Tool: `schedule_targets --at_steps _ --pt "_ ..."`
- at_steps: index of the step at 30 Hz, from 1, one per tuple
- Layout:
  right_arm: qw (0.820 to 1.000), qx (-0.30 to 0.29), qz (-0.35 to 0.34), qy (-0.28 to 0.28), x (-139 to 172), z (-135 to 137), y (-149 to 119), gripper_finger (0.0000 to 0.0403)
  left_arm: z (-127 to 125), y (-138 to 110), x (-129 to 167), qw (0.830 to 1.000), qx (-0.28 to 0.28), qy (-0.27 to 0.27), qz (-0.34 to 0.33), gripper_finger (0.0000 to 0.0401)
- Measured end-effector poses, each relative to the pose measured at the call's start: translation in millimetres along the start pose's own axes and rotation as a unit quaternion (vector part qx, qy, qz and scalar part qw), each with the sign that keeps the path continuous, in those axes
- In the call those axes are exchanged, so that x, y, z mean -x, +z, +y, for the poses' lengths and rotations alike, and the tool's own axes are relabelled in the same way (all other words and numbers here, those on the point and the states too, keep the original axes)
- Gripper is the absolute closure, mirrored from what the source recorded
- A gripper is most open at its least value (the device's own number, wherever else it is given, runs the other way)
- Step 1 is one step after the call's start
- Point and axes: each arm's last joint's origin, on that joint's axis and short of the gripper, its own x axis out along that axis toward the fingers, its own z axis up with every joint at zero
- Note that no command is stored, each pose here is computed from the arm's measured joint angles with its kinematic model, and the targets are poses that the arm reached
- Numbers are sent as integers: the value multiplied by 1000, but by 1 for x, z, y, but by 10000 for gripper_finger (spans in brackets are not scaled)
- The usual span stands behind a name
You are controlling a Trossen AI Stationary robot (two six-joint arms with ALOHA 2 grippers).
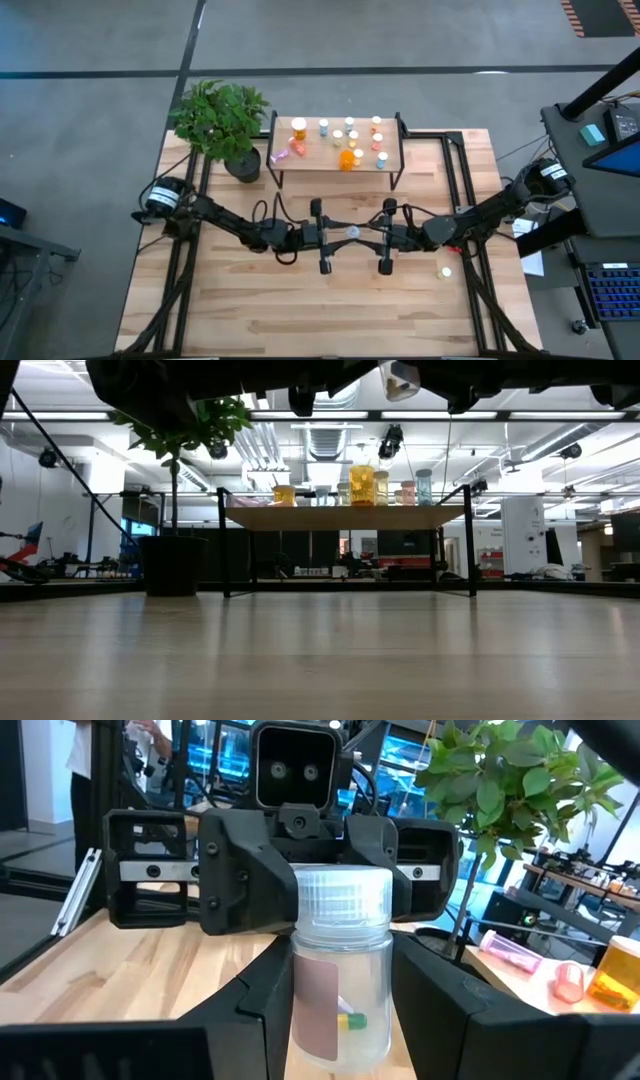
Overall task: Pick and place medicine bottles onto shelf by color
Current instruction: Put the transparent pill bottle on the shelf
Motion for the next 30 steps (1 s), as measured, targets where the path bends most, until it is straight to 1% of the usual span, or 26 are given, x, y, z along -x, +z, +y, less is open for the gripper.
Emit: schedule_targets --at_steps 1,3,5,11,14,17,19,20,22,23,24,27,30 --pt "1000 0 0 0 0 0 0 271 0 0 0 1000 0 0 1 288" --pt "1000 0 1 -1 0 0 0 268 0 0 0 1000 1 0 1 289" --pt "1000 -3 3 0 0 0 -1 257 0 0 0 1000 6 0 3 289" --pt "1000 -10 2 1 0 0 0 194 1 -1 0 1000 12 12 5 280" --pt "1000 -15 -6 -1 3 -3 7 167 3 1 2 999 -6 37 25 279" --pt "1000 -27 -5 -6 10 -9 16 148 9 5 7 994 -22 92 62 278" --pt "999 -27 9 -26 16 -15 22 140 17 13 11 983 -31 160 86 278" --pt "999 -27 21 -42 19 -18 25 138 22 16 12 973 -36 206 98 277" --pt "997 -25 40 -67 25 -24 31 137 36 21 15 941 -63 305 131 277" --pt "995 -25 49 -79 28 -27 35 137 44 21 15 927 -77 336 145 277" --pt "995 -25 56 -84 30 -29 37 139 52 20 15 919 -87 353 154 277" --pt "994 -30 62 -85 35 -33 43 145 75 15 11 905 -89 385 159 276" --pt "994 -38 64 -85 37 -35 44 153 95 5 9 893 -72 413 163 276"
